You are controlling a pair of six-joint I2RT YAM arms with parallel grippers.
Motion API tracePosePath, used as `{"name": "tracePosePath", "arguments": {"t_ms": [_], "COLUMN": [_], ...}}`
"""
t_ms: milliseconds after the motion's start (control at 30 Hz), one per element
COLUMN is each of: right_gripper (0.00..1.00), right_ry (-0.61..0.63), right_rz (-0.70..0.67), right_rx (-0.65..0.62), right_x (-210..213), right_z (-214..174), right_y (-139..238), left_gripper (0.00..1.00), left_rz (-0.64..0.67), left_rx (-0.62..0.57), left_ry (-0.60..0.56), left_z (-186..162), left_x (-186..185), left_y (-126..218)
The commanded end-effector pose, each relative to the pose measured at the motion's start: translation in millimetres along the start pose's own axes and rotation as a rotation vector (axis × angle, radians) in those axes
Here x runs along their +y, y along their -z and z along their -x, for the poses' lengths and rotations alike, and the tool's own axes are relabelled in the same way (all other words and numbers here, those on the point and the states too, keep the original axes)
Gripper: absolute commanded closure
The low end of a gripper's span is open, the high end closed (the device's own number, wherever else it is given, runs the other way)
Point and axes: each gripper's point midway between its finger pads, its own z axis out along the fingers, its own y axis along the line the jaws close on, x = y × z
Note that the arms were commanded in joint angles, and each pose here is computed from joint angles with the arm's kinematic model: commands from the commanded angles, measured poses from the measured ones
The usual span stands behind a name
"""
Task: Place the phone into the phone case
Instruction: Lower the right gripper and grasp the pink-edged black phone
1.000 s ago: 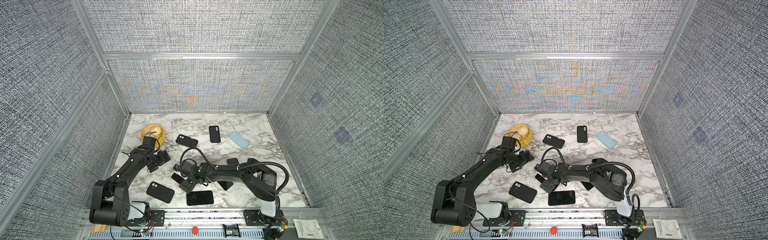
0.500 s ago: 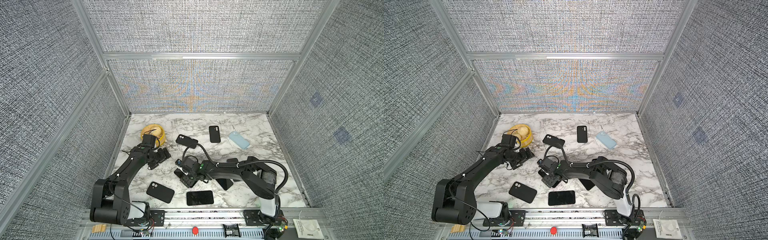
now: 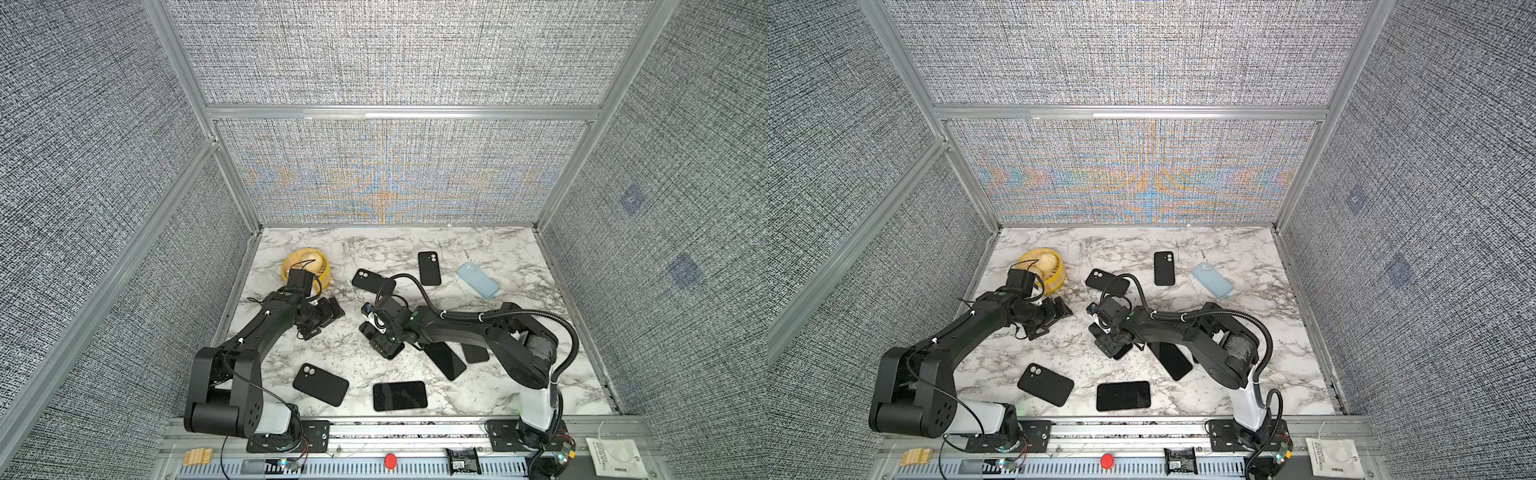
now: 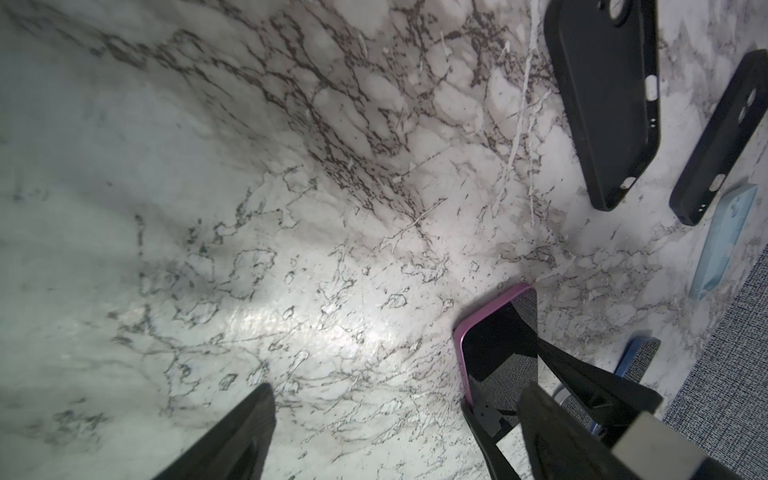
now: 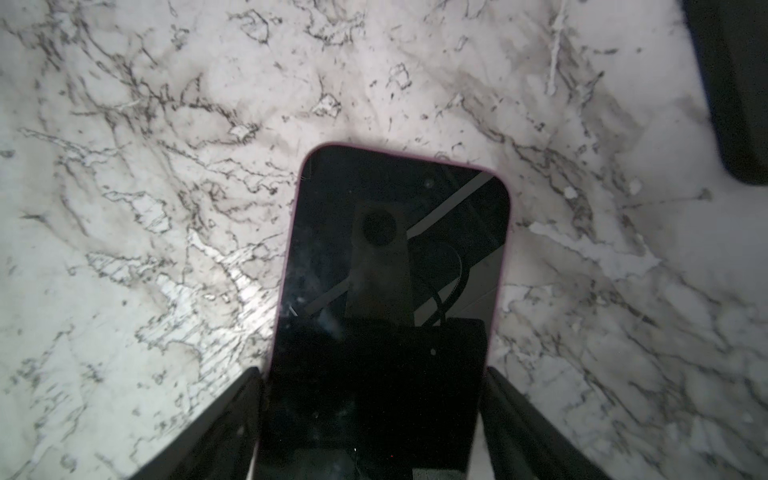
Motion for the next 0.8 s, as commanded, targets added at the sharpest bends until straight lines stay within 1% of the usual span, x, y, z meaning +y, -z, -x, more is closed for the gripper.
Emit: {"name": "tracePosePath", "arguments": {"t_ms": [0, 200, 367, 467, 567, 767], "right_gripper": [0.16, 0.08, 0.07, 0.08, 0.12, 0.17], "right_ry": [0.024, -0.012, -0.050, -0.066, -0.073, -0.069], "right_rz": [0.011, -0.022, -0.027, -0.010, 0.003, 0.008], "right_rx": [0.074, 0.149, 0.189, 0.202, 0.212, 0.206], "right_x": [1, -3, -2, 3, 7, 7], "right_z": [-17, -37, -52, -57, -59, -55], "right_y": [-2, 8, 15, 11, 3, -3], "left_gripper": [0.08, 0.08, 0.08, 0.08, 0.08, 0.08], "left_rz": [-0.022, -0.040, -0.046, -0.047, -0.055, -0.072], "left_rx": [0.000, 0.003, 0.006, 0.014, 0.027, 0.046], "left_ry": [-0.017, -0.023, -0.026, -0.024, -0.023, -0.023], "left_z": [2, 3, 4, 3, 2, 1], "left_x": [-4, -9, -11, -10, -11, -13], "left_y": [-2, 0, -1, -4, -8, -11]}}
